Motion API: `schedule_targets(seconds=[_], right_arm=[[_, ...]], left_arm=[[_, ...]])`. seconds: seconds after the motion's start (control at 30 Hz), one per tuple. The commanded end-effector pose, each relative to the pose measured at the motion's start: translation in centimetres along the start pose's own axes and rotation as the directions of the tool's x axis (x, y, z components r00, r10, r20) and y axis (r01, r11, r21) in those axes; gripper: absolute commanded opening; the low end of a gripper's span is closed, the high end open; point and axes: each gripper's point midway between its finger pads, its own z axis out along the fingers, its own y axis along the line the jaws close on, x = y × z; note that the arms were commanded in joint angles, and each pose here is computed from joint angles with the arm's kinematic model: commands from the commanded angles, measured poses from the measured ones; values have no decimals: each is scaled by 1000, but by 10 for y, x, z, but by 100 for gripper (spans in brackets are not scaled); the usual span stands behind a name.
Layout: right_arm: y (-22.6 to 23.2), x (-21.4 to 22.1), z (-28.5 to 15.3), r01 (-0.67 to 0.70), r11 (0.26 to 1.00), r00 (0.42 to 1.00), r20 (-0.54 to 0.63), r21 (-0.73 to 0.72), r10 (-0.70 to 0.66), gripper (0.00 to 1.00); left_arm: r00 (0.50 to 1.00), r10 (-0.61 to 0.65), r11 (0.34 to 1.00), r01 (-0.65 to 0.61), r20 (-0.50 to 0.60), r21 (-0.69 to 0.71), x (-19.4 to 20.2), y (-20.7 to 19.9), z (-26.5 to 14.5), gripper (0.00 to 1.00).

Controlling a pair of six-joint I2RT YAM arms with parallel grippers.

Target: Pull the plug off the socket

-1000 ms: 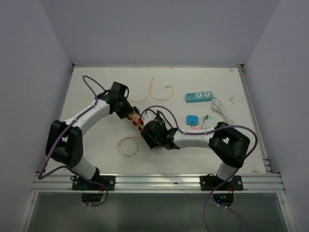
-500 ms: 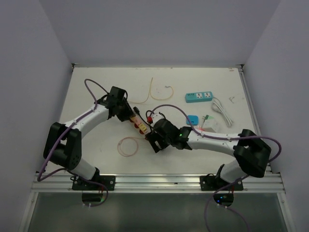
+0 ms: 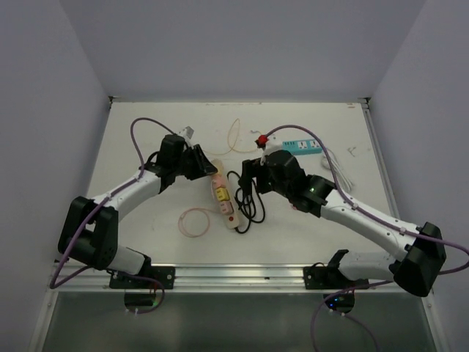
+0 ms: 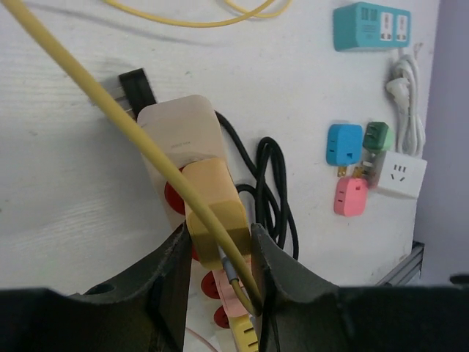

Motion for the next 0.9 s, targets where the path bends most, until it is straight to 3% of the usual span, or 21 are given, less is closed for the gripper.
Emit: schedule_targets(seconds=[0.0,0.43,0.87], right_arm=[[-10,-32,13,-184,982,980,62,-45,187,80],[-6,-66,81,-417,877,906,-41,-238,420,80],[-16,-72,123,-458,869,888,-65,-189,454,79]], left_arm=[[979,152,944,-184,134,273,-26,-63,-22,0],[939,269,835,-339,215,434,-21,-94,-41,0],[923,318,788,-383,215,481,-7,-100,-41,0]])
